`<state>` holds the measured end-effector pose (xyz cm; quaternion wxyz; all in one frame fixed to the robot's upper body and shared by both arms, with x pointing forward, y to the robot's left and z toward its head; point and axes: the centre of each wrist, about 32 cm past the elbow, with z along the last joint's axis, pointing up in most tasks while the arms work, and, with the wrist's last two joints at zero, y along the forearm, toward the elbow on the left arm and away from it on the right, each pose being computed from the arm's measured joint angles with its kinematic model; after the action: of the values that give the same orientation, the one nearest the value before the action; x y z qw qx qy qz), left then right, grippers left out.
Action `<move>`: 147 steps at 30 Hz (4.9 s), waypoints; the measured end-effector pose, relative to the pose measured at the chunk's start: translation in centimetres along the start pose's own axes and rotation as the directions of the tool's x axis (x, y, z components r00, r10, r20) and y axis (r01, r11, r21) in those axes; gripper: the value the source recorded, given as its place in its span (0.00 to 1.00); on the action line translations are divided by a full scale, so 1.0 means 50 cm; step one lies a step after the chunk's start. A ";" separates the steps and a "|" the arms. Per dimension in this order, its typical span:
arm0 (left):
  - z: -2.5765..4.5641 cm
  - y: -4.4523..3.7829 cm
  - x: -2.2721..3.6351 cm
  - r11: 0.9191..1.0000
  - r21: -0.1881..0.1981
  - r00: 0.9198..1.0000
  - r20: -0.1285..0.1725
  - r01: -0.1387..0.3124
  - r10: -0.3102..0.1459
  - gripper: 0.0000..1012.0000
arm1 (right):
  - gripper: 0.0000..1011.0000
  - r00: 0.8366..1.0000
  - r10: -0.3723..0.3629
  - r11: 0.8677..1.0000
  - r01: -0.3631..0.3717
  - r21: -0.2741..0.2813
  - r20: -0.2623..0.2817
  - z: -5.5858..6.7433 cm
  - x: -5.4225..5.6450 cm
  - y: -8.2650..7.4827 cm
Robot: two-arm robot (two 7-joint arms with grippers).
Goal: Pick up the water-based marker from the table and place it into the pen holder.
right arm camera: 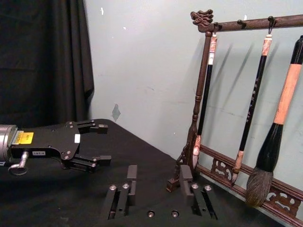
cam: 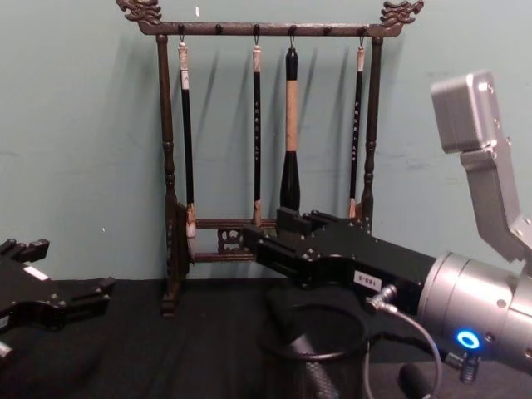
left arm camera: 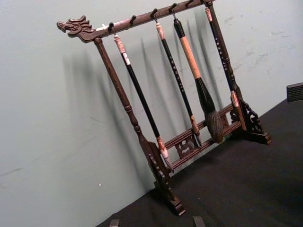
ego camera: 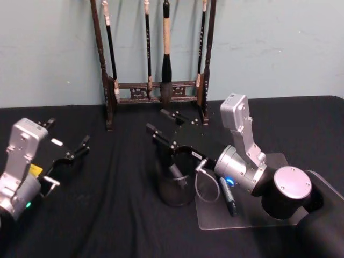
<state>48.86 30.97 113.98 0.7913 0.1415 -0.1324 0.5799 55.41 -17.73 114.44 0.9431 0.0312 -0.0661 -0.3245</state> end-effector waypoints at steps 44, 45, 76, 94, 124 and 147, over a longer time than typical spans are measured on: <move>0.000 0.000 0.000 1.000 0.000 1.000 0.000 0.000 0.000 1.00 | 0.99 0.995 -0.094 0.995 0.094 -0.033 0.013 0.029 -0.006 -0.065; 0.000 0.000 0.000 1.000 0.000 1.000 0.000 0.000 0.000 1.00 | 0.99 0.995 -0.094 0.995 0.094 -0.033 0.013 0.029 -0.006 -0.065; 0.000 0.000 0.000 1.000 0.000 1.000 0.000 0.000 0.000 1.00 | 0.99 0.937 -0.350 0.922 0.344 -0.176 -0.006 0.061 -0.038 -0.184; 0.000 0.000 0.000 1.000 0.000 1.000 0.000 0.000 0.000 1.00 | 0.99 0.934 -0.358 0.897 0.343 -0.279 -0.003 0.017 -0.050 -0.196; 0.000 0.000 0.000 1.000 0.000 1.000 0.000 0.000 0.000 1.00 | 0.99 0.932 -0.360 0.858 0.308 -0.411 -0.052 -0.037 -0.037 -0.189; 0.000 0.000 0.000 1.000 0.000 1.000 0.000 0.000 0.000 1.00 | 0.99 0.935 -0.353 0.847 0.300 -0.438 -0.043 -0.049 -0.034 -0.189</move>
<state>48.86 30.97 113.98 0.7913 0.1415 -0.1325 0.5800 48.67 -24.08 110.88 0.8601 -0.1442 0.0700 -0.4843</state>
